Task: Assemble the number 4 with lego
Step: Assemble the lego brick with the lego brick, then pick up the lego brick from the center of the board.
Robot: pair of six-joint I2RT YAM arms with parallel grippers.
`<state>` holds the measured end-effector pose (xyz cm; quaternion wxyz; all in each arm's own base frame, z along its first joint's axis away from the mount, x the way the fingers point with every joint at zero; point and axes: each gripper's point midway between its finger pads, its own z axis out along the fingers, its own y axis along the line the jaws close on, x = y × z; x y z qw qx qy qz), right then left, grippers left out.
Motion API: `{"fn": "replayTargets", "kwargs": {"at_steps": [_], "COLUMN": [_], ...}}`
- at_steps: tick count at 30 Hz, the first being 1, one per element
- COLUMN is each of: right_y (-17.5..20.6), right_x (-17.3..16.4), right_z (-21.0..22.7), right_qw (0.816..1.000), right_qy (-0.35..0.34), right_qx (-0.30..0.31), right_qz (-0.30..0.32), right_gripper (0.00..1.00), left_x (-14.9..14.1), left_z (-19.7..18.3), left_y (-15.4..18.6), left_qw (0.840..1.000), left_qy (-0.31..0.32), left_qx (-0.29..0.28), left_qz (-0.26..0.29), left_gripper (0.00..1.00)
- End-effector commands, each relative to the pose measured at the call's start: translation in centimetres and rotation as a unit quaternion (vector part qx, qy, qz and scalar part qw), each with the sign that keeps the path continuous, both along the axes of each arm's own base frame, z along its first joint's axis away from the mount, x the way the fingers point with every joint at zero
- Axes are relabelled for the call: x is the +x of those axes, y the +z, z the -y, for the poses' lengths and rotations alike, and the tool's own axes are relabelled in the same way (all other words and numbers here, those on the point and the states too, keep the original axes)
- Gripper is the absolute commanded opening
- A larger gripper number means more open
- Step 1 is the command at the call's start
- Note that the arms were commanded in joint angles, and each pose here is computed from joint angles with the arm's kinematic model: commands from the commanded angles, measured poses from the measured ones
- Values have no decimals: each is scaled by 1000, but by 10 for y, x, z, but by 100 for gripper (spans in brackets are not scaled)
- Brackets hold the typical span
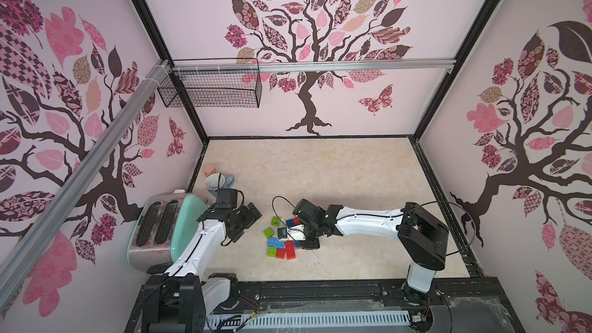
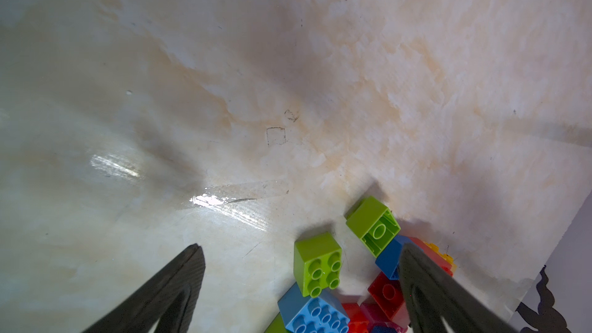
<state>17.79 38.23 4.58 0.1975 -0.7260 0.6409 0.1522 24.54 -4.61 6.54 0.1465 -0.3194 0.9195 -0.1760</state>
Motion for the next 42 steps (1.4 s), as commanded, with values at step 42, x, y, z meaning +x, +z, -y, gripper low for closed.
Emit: {"fn": "replayTargets", "kwargs": {"at_steps": [42], "right_y": [113], "right_x": [65], "right_z": [108], "right_qw": [856], "right_qy": [-440], "right_qx": [254], "right_qz": [103], "right_gripper": [0], "left_x": [14], "left_z": [6], "left_y": [45], "left_qw": [994], "left_qy": [-43], "left_qx": [66], "left_qz": [71], "left_gripper": [98]}}
